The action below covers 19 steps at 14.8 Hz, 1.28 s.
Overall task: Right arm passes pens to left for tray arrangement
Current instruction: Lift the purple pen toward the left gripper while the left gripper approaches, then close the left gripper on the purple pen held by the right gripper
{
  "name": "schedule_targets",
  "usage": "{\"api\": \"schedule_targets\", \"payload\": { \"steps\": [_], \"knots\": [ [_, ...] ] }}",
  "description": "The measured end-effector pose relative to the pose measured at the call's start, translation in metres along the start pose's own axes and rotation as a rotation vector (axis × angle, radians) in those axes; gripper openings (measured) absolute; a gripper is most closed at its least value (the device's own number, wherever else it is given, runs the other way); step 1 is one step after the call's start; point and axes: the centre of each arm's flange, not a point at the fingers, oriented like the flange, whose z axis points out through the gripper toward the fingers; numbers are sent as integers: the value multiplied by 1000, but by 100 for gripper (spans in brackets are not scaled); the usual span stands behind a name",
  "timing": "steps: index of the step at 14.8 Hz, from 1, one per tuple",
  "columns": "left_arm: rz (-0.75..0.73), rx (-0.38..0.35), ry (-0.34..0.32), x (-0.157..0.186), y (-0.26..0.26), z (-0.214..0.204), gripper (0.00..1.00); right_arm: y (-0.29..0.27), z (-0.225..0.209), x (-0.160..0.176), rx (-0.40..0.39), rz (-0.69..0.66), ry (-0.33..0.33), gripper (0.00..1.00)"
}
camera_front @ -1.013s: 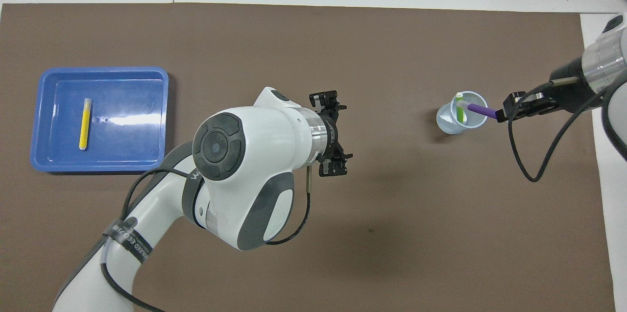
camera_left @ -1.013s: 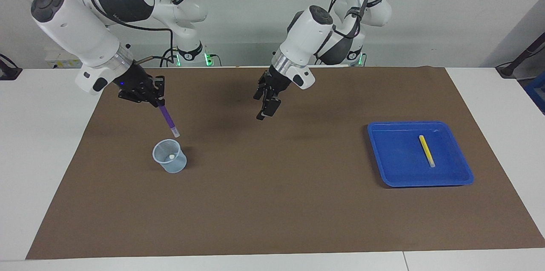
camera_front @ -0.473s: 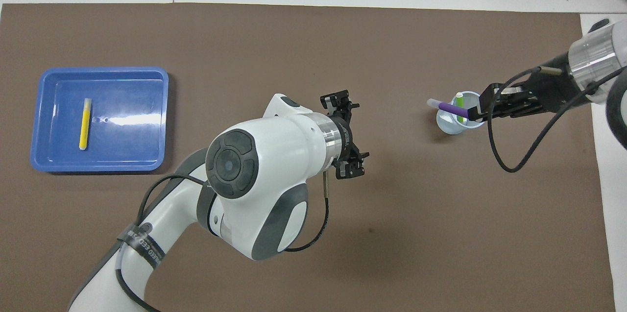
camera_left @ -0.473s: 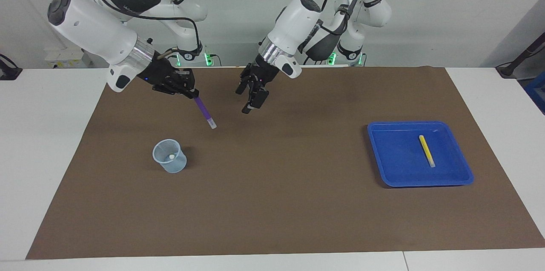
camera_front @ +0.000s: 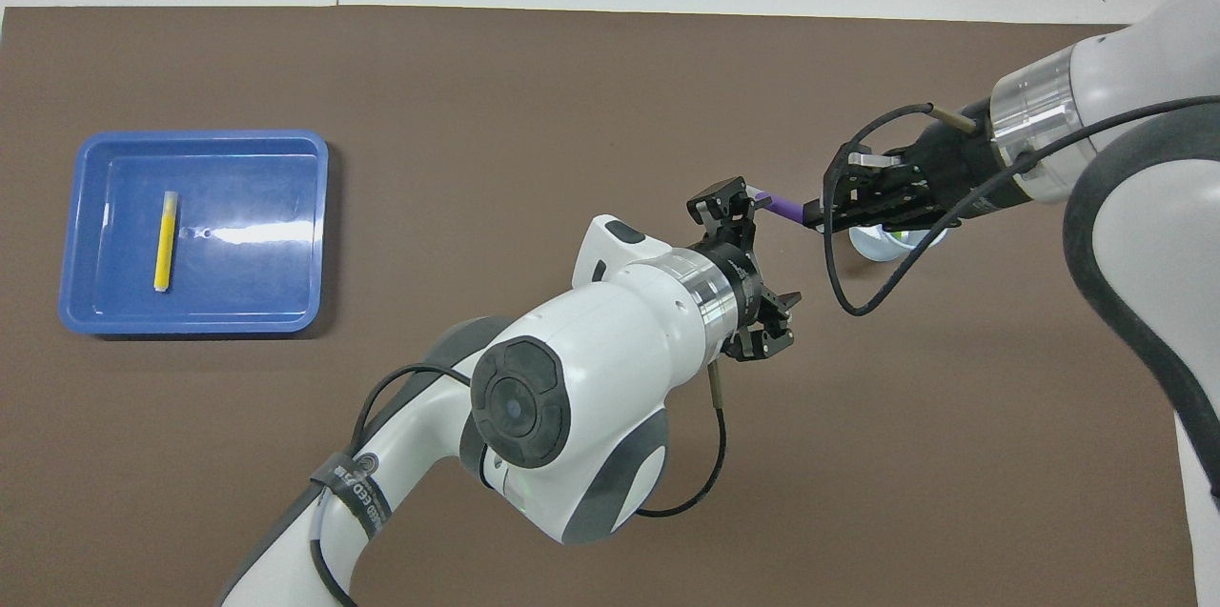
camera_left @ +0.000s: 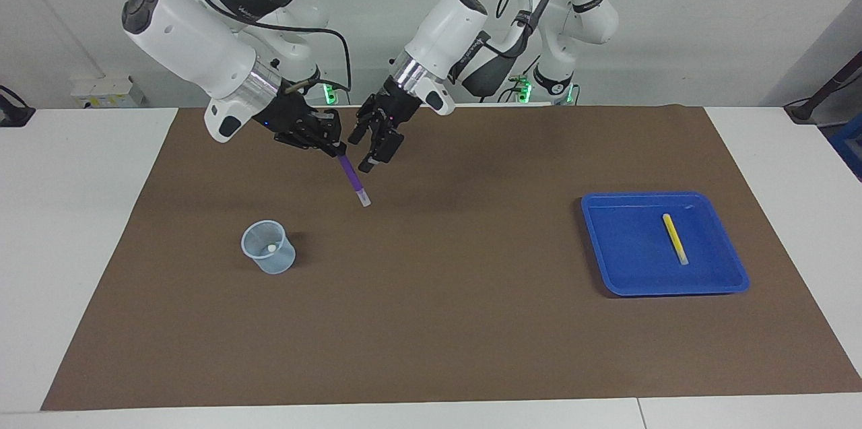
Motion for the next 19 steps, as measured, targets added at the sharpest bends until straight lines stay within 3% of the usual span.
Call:
{"api": "schedule_targets", "payload": {
  "steps": [2,4,12,16,19],
  "knots": [
    [1,-15,-7,1,4,3,97,1,-1,1,0,2,1,17],
    [4,-22,-9,1,6,4,83,2,-1,1,0,3,1,17],
    [5,-59,-29,-1,25,23,78,-10,5,-3,2,11,6,17],
    [5,-64,-36,-4,30,29,64,-13,5,-2,4,16,15,17],
    [23,-64,-21,-3,32,29,64,-13,5,-2,4,17,15,17]
  ]
}}
